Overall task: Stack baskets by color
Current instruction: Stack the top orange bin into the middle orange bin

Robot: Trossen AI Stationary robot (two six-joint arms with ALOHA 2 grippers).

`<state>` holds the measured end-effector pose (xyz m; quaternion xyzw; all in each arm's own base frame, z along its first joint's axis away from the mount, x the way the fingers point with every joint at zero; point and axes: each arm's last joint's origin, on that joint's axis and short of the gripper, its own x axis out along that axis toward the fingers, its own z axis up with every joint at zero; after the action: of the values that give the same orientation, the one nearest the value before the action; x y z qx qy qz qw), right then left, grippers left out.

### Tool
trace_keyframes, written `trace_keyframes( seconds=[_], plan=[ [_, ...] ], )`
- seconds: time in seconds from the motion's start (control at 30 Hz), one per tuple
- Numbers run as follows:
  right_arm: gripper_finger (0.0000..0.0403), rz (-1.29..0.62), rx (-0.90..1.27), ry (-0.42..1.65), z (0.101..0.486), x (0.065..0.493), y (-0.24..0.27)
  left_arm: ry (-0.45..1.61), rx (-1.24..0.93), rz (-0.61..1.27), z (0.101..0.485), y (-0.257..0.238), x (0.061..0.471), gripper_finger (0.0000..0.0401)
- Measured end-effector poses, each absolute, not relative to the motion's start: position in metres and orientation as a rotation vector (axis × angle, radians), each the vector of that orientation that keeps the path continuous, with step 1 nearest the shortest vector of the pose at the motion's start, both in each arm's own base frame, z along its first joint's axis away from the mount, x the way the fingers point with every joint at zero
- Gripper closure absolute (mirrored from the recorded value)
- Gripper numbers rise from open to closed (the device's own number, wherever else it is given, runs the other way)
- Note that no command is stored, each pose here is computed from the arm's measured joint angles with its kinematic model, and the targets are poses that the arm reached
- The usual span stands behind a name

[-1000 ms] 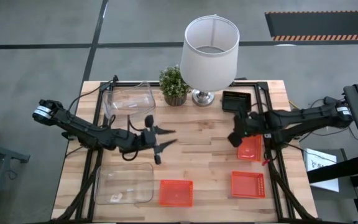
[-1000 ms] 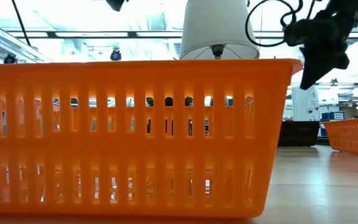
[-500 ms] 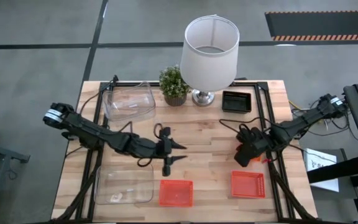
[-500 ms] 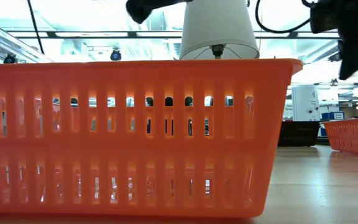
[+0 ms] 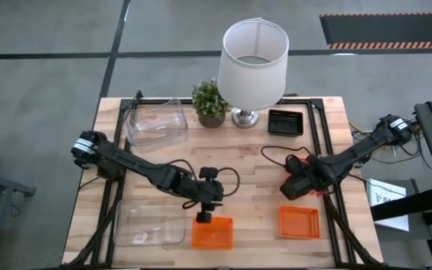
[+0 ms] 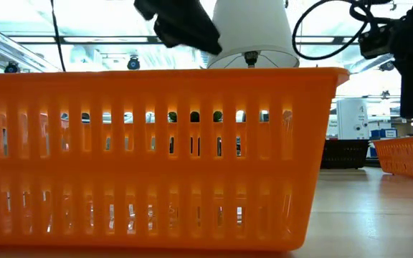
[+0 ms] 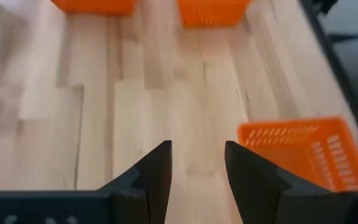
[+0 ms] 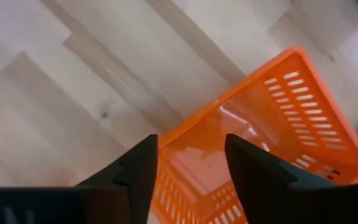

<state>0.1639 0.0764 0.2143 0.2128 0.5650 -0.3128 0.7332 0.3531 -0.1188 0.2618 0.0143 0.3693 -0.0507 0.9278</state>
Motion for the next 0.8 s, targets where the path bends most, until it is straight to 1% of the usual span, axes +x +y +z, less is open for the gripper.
trace_keyframes(
  seconds=[0.1,0.2,0.33,0.47,0.67,0.8],
  plan=[
    [0.0203,-0.733,0.45,1.255,0.207,0.168,0.078,0.815,0.037,-0.116,0.252,-0.12,0.356,0.0269],
    [0.0198,-0.777,0.428,1.281,0.197,0.173,0.081,0.837,0.026,-0.145,0.246,-0.122,0.358,0.0269],
    [0.0197,-0.822,0.383,1.322,0.183,0.18,0.084,0.871,0.024,-0.164,0.235,-0.124,0.361,0.0269],
    [0.0197,-0.863,0.346,1.359,0.17,0.185,0.087,0.922,0.001,-0.243,0.225,-0.128,0.363,0.0269],
    [0.0197,-0.899,0.317,1.387,0.159,0.189,0.089,0.936,-0.025,-0.298,0.223,-0.133,0.362,0.0269],
    [0.0205,-0.905,0.305,1.396,0.155,0.19,0.09,0.939,-0.031,-0.315,0.224,-0.137,0.36,0.0269]
  ],
)
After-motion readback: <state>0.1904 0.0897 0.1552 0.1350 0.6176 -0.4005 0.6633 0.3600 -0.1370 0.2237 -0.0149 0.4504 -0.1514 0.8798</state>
